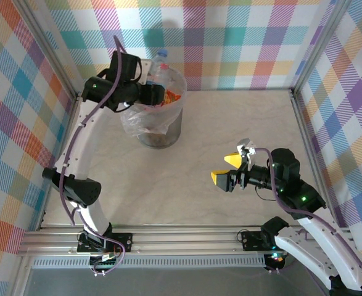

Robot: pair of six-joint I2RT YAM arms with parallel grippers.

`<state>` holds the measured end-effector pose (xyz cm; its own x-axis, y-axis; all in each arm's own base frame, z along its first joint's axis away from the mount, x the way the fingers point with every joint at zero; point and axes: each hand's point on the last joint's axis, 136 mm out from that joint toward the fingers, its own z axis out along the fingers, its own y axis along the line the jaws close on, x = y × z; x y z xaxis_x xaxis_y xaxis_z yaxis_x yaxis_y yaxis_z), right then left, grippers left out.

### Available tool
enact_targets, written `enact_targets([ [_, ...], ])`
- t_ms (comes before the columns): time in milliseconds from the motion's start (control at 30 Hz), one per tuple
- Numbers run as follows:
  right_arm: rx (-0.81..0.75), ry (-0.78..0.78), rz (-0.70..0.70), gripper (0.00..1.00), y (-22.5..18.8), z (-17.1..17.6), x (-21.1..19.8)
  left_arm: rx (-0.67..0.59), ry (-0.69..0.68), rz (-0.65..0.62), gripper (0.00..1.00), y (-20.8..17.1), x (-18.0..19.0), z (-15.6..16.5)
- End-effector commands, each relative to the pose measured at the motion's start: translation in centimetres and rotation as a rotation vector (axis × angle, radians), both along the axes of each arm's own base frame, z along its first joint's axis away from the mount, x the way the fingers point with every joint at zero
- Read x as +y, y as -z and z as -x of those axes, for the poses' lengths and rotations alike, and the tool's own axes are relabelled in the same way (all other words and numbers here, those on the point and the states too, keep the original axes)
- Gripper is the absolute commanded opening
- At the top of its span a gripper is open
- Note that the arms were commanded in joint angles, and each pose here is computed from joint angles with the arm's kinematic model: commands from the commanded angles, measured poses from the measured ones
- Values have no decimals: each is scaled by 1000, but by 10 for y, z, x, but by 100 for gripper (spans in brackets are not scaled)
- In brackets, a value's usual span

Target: Put the plastic bottles in the bin

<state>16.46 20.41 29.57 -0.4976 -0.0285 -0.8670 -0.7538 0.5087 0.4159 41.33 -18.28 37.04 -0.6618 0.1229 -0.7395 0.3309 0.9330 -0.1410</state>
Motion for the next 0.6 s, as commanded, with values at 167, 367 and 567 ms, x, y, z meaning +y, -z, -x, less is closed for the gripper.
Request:
enact_targets([
  [167,-31,-5,0,100,-12,0,1,34,-113,-71,67,11,22,-15],
  [367,-28,-3,2,100,-11,0,0,83,-161,-133,67,26,30,-22],
  [567,-23,-1,8,100,-9,-2,1,140,-171,-164,67,41,31,-25],
])
